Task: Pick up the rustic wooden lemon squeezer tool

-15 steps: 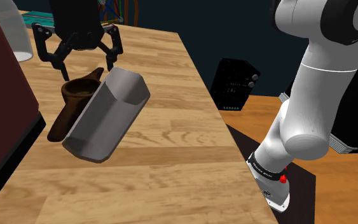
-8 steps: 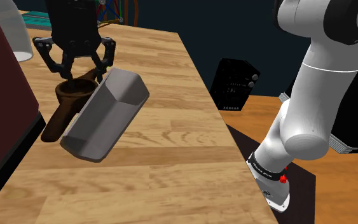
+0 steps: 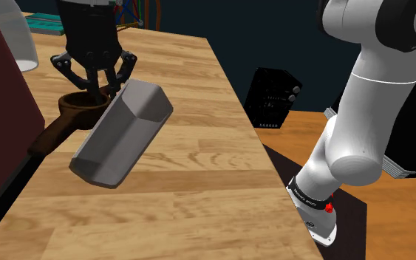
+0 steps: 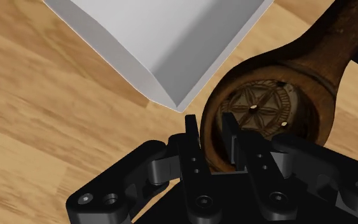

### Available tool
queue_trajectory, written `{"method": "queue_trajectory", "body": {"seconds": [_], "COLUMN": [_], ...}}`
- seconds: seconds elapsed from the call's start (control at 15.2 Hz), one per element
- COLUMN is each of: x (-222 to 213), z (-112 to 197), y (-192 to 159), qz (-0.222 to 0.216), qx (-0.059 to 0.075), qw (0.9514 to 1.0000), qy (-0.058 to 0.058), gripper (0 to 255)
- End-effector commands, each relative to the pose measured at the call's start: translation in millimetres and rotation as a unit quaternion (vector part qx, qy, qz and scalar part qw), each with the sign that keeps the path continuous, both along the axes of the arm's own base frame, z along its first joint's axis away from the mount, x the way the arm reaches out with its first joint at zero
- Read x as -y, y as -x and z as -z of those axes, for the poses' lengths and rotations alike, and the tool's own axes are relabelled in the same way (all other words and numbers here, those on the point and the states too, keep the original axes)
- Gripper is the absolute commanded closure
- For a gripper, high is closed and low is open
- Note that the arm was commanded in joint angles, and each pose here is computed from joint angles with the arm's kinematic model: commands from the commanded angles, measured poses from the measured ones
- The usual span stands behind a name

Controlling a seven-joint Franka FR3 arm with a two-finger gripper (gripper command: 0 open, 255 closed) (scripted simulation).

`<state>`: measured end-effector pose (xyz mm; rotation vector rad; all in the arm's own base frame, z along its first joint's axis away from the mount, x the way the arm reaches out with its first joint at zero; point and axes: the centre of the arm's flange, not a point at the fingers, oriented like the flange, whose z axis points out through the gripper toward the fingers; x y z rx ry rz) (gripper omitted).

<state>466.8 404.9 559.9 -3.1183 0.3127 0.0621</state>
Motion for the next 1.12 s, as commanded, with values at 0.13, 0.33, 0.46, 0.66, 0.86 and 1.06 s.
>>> {"method": "queue_trajectory", "body": {"seconds": [0.13,0.33,0.46,0.66,0.86,1.06], "x": [0,0,0,0,0,0], "z": [-13,-29,-39,-55,-71,-77], "y": [-2,-2,-2,-2,-2,-2], "qz": [0.002,0.002,0.002,0.002,0.002,0.002], "qx": [-0.002,-0.002,-0.002,-0.002,-0.002,-0.002], "qw": [1.0,1.0,1.0,1.0,1.0,1.0], "qy": [0.002,0.002,0.002,0.002,0.002,0.002], "gripper": [255,255,255,255,255,255]}}
